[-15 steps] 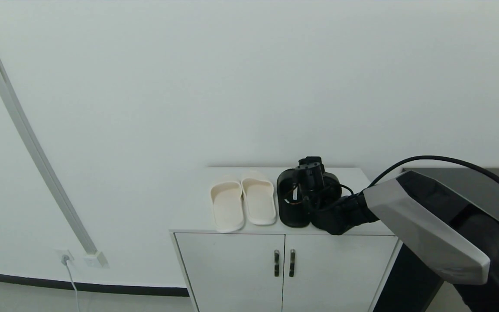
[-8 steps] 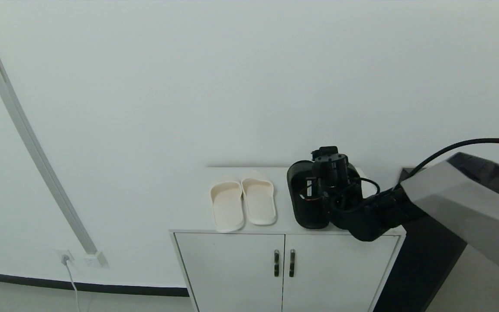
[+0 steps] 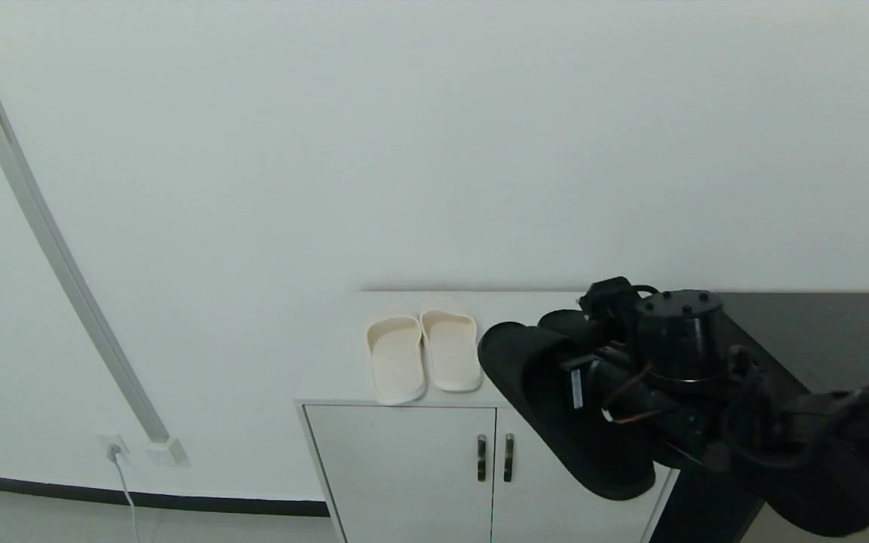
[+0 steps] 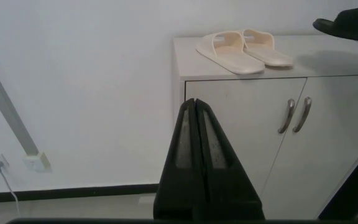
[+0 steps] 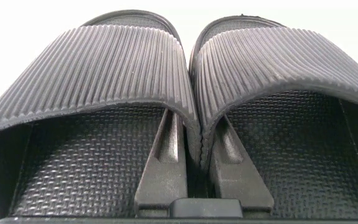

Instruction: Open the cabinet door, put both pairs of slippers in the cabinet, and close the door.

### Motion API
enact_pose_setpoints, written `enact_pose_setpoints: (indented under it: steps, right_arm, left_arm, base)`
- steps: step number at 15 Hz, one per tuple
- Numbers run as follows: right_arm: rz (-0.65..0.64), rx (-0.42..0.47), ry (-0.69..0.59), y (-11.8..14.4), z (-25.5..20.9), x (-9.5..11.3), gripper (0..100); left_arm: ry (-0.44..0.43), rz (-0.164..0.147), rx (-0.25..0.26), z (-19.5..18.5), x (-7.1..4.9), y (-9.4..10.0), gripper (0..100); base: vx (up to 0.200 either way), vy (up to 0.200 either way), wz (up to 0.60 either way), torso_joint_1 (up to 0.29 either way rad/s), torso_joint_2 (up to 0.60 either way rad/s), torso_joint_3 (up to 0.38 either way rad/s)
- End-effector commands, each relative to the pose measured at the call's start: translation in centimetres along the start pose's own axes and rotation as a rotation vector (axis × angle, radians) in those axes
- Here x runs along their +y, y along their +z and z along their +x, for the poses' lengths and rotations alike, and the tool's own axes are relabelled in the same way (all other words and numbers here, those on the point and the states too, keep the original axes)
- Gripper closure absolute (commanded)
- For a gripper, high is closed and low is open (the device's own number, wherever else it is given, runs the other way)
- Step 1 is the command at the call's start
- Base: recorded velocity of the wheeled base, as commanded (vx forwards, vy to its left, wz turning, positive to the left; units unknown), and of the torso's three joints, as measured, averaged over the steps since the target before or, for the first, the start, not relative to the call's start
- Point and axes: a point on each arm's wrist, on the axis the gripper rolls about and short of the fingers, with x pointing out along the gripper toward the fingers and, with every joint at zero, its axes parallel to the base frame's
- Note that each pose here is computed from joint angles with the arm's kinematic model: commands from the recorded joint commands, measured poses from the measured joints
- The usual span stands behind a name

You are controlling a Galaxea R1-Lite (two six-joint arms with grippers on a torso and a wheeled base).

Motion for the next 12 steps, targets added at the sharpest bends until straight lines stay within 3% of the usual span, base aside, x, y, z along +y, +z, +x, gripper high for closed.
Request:
enact_pose_setpoints:
  steps: [1, 3, 10, 12]
  right_arm:
    - [-0.002, -0.019, 0.152, 0.1, -4.8, -0.3, 100]
    - [-0.008, -0.001, 0.240, -0.5, -6.3, -0.6, 100]
    - [-0.027, 0.035, 0.255, -1.5, -6.6, -0.3, 100]
    - [-0.027, 0.041, 0.253, -1.7, -6.5, -0.3, 100]
  left_arm:
    - [0.000, 0.000, 0.000, 0.0, 0.0, 0.0, 100]
    - [0.000, -0.002, 0.000, 0.0, 0.0, 0.0, 100]
    - [0.000, -0.002, 0.000, 0.0, 0.0, 0.0, 100]
    - [0.000, -0.003, -0.001, 0.0, 0.0, 0.0, 100]
  base:
    - [0.000, 0.000, 0.00, 0.000, 0.00, 0.000]
    - [0.000, 0.000, 0.00, 0.000, 0.00, 0.000]
    - [0.000, 0.000, 0.00, 0.000, 0.00, 0.000]
    - [-0.200, 0.000, 0.00, 0.000, 0.00, 0.005]
